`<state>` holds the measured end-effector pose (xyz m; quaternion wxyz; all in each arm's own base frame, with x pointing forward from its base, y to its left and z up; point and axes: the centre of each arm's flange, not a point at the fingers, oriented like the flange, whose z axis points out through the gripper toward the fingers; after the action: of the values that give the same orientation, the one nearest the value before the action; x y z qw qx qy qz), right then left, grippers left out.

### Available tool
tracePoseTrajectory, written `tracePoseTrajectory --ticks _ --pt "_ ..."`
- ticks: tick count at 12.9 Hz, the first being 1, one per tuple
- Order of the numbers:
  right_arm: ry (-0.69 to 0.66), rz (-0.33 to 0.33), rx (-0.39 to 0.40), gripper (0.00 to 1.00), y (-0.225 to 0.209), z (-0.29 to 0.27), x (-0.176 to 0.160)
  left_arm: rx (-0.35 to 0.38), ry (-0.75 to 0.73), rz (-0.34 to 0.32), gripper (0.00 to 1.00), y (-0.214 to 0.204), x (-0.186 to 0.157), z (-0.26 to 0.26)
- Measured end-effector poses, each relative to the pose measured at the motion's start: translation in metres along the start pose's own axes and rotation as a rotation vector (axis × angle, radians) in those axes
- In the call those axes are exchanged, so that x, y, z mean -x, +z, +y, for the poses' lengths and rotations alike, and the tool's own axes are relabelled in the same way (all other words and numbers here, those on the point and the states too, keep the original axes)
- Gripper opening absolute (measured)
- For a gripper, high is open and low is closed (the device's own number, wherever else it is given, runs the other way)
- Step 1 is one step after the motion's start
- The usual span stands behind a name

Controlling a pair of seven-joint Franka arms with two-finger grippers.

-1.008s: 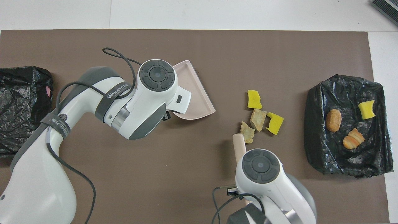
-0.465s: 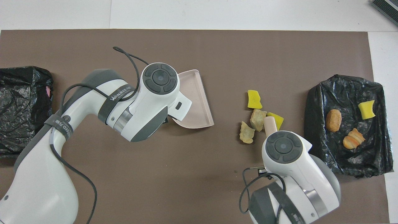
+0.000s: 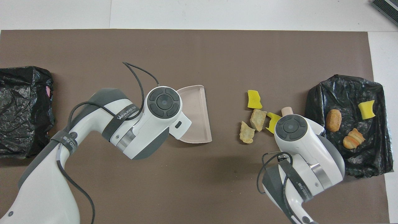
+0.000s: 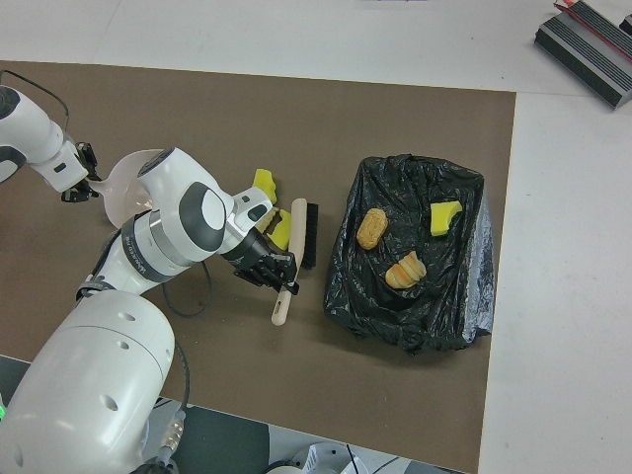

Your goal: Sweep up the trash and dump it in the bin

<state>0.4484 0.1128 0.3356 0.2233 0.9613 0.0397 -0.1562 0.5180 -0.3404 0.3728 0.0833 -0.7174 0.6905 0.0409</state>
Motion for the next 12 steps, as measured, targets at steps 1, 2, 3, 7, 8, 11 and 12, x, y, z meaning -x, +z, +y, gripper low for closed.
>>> tracePoseTrajectory --ticks 1,2,3,7,8,11,12 --pt "-0.017 -0.004 -0.007 0.26 0.001 -0.011 -0.003 -0.001 0.0 0.001 0.32 0.001 0.001 0.001" --pt "-0.032 -0.007 -0.02 0.26 0.001 -0.024 -0.006 -0.001 0.001 0.0 0.32 0.003 0.001 0.002" --pt "-0.037 -0.014 -0.048 0.26 -0.002 -0.035 -0.009 0.0 0.002 0.0 0.32 0.006 0.001 0.004" --pt "-0.055 -0.019 -0.168 0.26 -0.027 -0.072 -0.004 -0.003 0.003 -0.002 0.32 0.006 0.002 0.007" --pt "-0.054 -0.019 -0.206 0.26 -0.031 -0.08 -0.002 -0.004 0.004 -0.002 0.32 0.006 0.002 0.007" --pt "-0.057 -0.008 -0.312 0.26 -0.042 -0.104 0.003 -0.002 0.004 -0.003 0.32 0.007 0.002 0.008" --pt "-0.058 -0.006 -0.346 0.26 -0.045 -0.113 0.005 -0.002 0.004 -0.003 0.32 0.007 0.002 0.008"
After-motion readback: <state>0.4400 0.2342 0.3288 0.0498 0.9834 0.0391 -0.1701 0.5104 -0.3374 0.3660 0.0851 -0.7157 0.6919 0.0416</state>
